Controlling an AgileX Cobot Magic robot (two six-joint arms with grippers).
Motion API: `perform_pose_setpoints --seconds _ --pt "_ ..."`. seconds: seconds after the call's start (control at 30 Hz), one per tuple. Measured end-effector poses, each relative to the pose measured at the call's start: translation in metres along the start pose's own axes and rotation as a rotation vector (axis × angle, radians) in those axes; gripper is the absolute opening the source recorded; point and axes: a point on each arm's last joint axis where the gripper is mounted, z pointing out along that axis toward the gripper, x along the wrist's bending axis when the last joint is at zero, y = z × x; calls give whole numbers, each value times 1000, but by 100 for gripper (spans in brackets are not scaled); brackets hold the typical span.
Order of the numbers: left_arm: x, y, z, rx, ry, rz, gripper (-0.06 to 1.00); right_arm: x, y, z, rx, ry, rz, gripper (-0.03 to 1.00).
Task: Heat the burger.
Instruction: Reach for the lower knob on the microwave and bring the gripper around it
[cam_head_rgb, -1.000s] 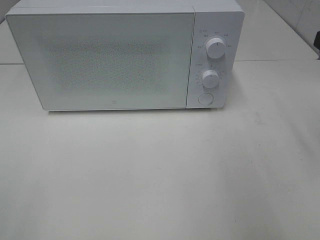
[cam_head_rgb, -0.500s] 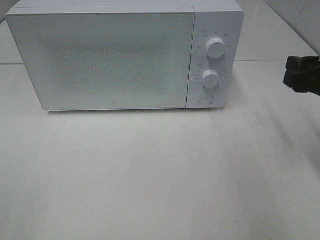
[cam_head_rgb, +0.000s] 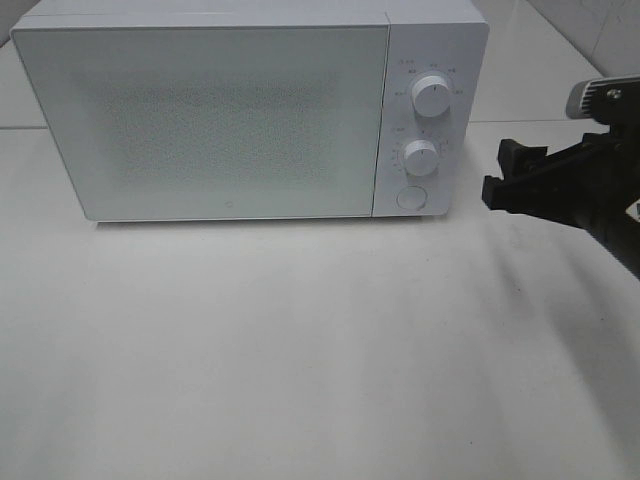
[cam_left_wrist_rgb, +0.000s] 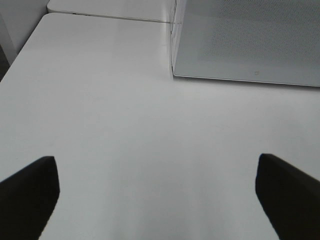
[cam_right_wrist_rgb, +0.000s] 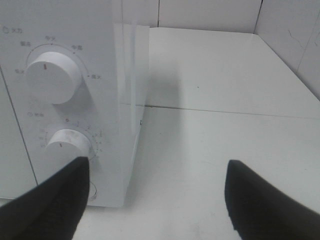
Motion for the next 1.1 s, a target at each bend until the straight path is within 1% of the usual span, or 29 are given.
perform_pose_setpoints --seconds 0.07,0.13,0.23,0.27,0.33,0.37,0.43,0.5,0.73,0.97,1.1 --pt "0 0 0 0 0 0 99 4 -1 0 -5 -1 -6 75" --pt "0 0 0 0 0 0 99 21 -10 -3 -9 8 -26 75" --pt "0 0 0 0 0 0 99 25 -12 -3 -10 11 -29 75" --pt "0 0 0 0 0 0 99 32 -16 -5 -6 11 -28 75" --pt "0 0 0 0 0 0 99 35 -17 -6 -5 9 -24 75" --pt "0 0 0 0 0 0 99 41 -19 -8 4 -2 -6 75" --pt "0 0 0 0 0 0 99 43 -19 -9 8 -14 0 75" --pt "0 0 0 0 0 0 99 52 -15 -11 7 -39 -4 75" --pt "0 0 0 0 0 0 99 59 -11 -5 -7 -60 -23 75" --pt "0 0 0 0 0 0 99 67 -18 4 10 -63 -29 75" --pt "0 0 0 0 0 0 99 76 -19 15 11 -63 -21 75"
